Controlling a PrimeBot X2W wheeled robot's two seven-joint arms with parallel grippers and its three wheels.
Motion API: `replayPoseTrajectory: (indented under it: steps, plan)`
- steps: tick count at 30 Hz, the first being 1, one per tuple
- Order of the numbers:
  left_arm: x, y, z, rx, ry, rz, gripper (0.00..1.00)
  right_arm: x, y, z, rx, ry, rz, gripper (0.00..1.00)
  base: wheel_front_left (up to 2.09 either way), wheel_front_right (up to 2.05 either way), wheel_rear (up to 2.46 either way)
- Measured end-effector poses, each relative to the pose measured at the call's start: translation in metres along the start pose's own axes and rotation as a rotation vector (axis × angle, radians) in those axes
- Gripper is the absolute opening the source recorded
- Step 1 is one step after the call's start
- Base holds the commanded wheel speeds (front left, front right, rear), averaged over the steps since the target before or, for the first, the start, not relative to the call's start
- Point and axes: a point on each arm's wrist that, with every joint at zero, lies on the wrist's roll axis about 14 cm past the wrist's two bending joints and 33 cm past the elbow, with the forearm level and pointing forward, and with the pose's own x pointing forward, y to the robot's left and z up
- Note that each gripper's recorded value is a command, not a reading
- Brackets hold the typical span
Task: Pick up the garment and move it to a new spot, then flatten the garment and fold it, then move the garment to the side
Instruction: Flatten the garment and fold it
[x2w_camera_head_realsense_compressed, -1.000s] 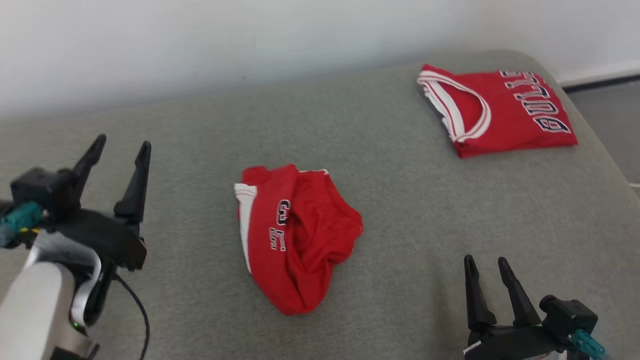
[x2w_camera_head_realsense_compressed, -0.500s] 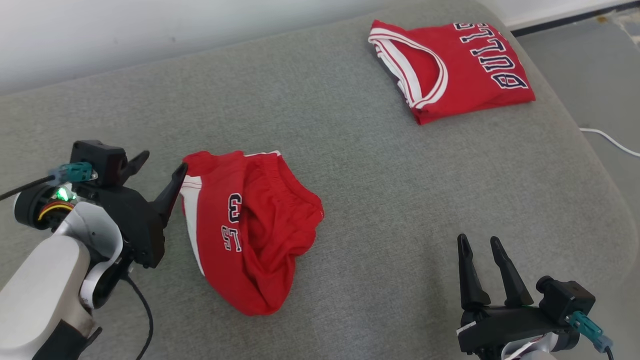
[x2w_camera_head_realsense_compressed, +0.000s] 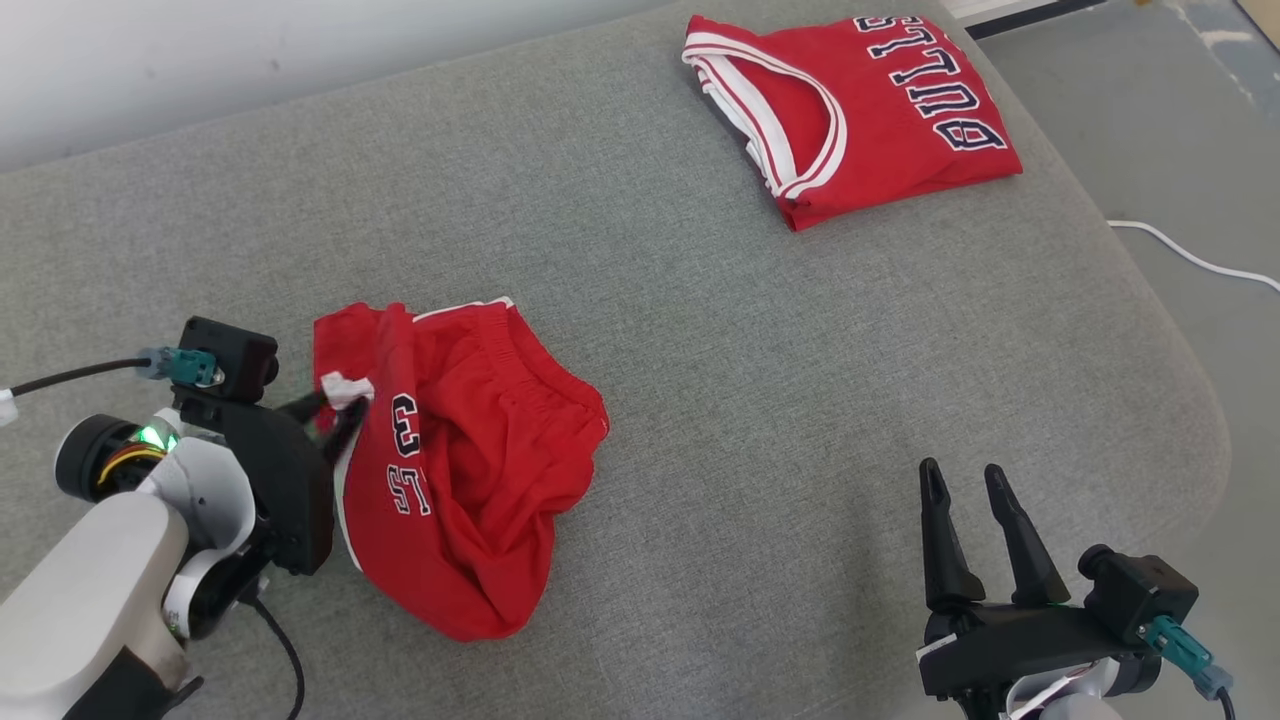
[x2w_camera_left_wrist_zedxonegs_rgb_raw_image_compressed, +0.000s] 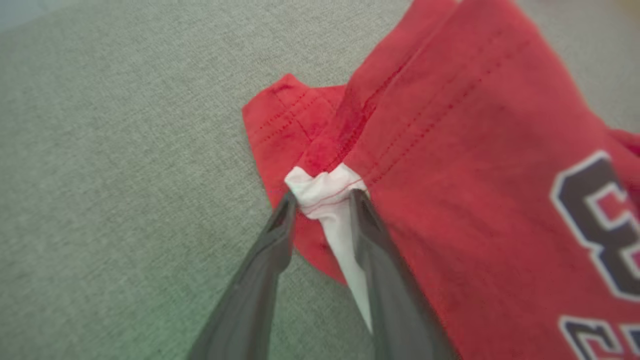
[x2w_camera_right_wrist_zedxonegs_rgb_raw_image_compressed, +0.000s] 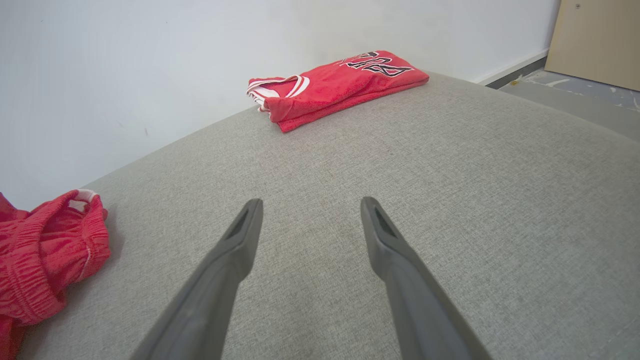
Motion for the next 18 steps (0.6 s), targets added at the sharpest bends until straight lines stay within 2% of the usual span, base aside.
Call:
replayPoseTrajectory:
  steps: [7, 13, 18]
  plan:
    - [-0.007, 0.001, 0.015, -0.002, -0.069, 0.009, 0.0, 0.002, 0.003, 0.006, -0.009, -0.019, 0.012, 1.0, 0.0, 0.0, 0.0]
    - [-0.032, 0.013, 0.057, 0.008, -0.279, 0.069, 0.0, 0.002, 0.009, 0.003, -0.023, -0.014, 0.036, 1.0, 0.0, 0.0, 0.0]
    - [-0.08, 0.029, 0.068, -0.027, -0.442, 0.174, 0.0, 0.004, 0.023, -0.003, -0.04, -0.003, 0.085, 1.0, 0.0, 0.0, 0.0]
